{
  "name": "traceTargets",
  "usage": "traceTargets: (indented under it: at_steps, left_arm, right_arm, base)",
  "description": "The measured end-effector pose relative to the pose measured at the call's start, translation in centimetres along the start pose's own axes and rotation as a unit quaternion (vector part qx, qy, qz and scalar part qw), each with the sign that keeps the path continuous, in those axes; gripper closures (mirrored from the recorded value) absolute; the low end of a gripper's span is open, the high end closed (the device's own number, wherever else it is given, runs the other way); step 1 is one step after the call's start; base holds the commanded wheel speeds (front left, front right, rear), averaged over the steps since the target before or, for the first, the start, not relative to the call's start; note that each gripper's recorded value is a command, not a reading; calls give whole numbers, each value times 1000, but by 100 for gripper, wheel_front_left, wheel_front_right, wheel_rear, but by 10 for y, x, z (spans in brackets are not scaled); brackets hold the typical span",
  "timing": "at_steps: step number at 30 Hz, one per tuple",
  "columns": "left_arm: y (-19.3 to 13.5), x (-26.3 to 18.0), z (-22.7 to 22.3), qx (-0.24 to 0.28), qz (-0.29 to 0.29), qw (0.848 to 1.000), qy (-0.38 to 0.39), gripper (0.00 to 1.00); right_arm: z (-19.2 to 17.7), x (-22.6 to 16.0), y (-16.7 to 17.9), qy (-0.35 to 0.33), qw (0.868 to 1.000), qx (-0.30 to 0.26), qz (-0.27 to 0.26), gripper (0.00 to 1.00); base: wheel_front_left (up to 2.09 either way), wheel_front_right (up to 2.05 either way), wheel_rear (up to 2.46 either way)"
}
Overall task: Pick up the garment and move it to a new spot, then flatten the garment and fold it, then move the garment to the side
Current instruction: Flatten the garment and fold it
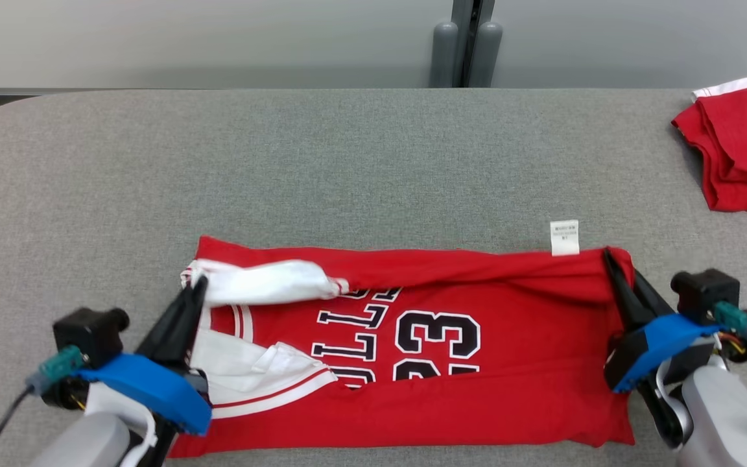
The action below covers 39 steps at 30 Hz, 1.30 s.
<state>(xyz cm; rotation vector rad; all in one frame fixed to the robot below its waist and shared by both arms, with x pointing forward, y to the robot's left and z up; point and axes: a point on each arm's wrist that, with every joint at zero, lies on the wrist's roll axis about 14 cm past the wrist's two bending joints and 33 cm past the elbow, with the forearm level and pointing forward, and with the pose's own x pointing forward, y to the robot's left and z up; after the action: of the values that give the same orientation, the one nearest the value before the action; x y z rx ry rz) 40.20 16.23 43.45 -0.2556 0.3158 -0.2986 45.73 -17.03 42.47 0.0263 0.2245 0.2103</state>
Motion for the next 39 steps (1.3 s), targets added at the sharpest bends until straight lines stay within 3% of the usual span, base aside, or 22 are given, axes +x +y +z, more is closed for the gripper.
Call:
traceTargets:
  at_steps: [15,16,17,18,27,39]
  left_arm:
    - [8,-37,-43,-40,64,997,27,100]
    - [9,-38,-43,-39,72,996,24,100]
    - [10,-38,-40,-34,75,996,19,53]
    - [11,-38,-37,-34,78,996,11,0]
    - [13,-34,12,4,99,991,-88,0]
    - [25,-47,49,65,160,970,-174,0]
  right_arm:
    - [-13,-37,17,-16,999,38,-5,100]
    - [-11,-39,17,-22,999,41,-6,62]
    - [-8,-40,18,-28,999,44,-7,0]
    - [-6,-42,18,-32,998,45,-8,0]
    - [23,-53,5,-85,995,46,-31,0]
    - [-31,-53,2,11,997,56,-54,0]
  base:
    - [0,0,0]
    - [0,0,0]
    - [0,0,0]
    - [0,0,0]
    - [0,0,0]
    - [0,0,0]
